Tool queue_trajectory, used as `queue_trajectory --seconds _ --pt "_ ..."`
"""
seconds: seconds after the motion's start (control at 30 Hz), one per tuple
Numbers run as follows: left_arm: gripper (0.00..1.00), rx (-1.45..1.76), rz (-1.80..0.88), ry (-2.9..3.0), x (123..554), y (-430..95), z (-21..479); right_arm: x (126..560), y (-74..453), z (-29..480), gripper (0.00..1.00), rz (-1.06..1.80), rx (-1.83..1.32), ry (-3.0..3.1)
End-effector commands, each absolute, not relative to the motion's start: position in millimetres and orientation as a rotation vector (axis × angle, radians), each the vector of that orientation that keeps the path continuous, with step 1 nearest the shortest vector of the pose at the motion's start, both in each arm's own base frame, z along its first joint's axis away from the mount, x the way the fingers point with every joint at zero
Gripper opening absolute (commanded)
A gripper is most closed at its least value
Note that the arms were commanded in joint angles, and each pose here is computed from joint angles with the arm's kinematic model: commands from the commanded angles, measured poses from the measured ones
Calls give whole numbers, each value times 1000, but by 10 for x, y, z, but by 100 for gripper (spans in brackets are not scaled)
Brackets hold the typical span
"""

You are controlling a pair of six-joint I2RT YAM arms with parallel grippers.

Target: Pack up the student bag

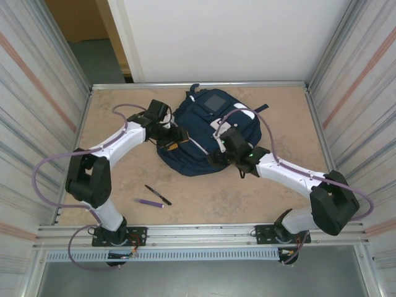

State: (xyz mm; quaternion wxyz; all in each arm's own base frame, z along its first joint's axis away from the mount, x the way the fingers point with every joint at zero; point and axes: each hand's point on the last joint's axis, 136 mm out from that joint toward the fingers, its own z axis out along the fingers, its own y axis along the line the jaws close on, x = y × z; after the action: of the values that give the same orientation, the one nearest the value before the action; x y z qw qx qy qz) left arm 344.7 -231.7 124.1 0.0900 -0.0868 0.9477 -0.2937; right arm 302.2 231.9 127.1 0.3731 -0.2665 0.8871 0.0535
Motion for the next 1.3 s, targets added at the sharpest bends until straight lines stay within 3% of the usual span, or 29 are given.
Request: queue_trajectory --seconds 0.0,0.23,0.43,0.5,0.53,0.6,0.67,0.8,1.1,1.27 --pt "56 -287 -842 2820 3497 -2292 1190 3153 2140 1427 99 -38 -658 2226" --pt "54 -375 -859 2789 3701 -2269 1045 3065 2242 1296 99 547 -557 2385" --pt "46 -420 -894 2786 3785 -2258 962 3069 2327 1195 99 616 -606 2427" --pt "34 -435 -918 2785 3773 -2277 907 3087 2335 1143 99 604 -618 2449" --pt "21 -436 -945 2783 3771 -2293 905 3091 2341 1105 99 599 -623 2460" --pt "5 -413 -1026 2787 3741 -2365 958 3089 2384 1068 99 626 -637 2460" --pt "0 -405 -1063 2783 3694 -2396 1058 3054 2451 1060 99 659 -682 2465" --pt "0 -355 -1166 2722 3638 -2478 1354 2997 2489 1033 100 647 -778 2441" --pt "0 -387 -1313 2702 3569 -2560 1559 2944 2684 1004 74 689 -944 2409" --pt "0 -441 -1305 2688 3591 -2565 1476 2859 2646 931 68 616 -969 2432"
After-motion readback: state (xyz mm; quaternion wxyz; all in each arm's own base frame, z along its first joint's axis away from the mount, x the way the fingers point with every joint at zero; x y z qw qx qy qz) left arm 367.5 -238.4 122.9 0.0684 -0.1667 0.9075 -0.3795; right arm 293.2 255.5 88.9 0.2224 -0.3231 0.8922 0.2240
